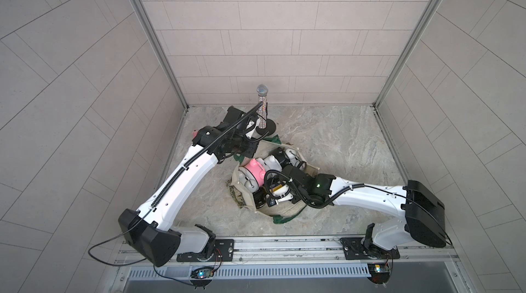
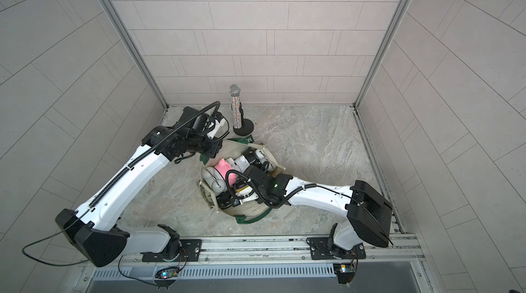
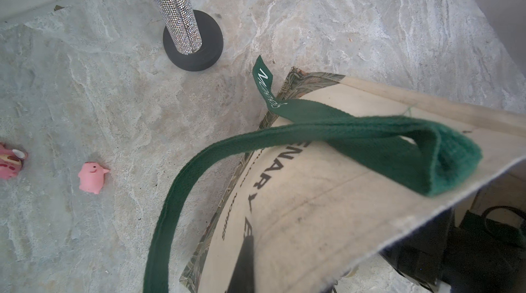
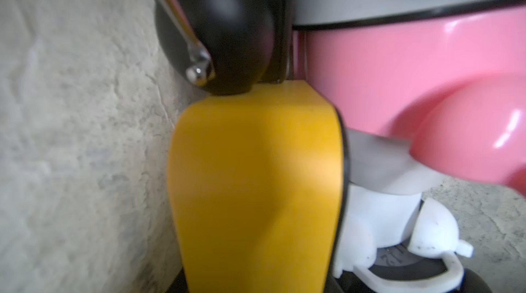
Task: Take the alarm clock out of the canvas bag
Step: Pick up the alarm from the canvas bag.
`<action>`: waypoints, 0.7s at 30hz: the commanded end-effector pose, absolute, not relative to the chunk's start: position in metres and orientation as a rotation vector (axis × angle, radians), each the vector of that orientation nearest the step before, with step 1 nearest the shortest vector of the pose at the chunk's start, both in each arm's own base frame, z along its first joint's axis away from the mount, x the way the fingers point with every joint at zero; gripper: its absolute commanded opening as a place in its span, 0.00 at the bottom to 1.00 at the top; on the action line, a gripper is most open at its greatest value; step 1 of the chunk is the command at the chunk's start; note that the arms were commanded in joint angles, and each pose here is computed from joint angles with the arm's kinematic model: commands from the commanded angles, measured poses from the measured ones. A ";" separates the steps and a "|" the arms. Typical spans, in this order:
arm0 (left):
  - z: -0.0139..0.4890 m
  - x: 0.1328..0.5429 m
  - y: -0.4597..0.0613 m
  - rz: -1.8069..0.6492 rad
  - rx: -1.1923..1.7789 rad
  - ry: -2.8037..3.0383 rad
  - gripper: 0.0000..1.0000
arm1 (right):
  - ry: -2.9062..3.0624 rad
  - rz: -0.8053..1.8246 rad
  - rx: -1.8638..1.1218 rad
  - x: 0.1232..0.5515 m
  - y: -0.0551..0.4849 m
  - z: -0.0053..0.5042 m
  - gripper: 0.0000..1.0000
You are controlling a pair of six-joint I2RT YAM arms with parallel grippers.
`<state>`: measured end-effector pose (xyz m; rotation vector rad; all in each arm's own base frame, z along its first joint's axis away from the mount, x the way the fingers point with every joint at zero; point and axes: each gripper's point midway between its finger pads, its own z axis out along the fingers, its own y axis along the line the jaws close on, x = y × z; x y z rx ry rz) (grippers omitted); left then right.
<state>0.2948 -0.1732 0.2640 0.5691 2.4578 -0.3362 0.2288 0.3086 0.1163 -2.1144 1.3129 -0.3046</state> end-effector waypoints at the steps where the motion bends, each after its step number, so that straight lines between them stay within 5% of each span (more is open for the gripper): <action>1: 0.303 0.298 -0.181 -0.416 0.583 2.277 0.00 | 1.317 -0.305 -1.829 0.252 0.324 0.194 0.19; 21: 0.300 0.294 -0.185 -0.443 0.622 2.269 0.00 | 1.613 -0.031 -1.791 0.251 0.330 0.199 0.17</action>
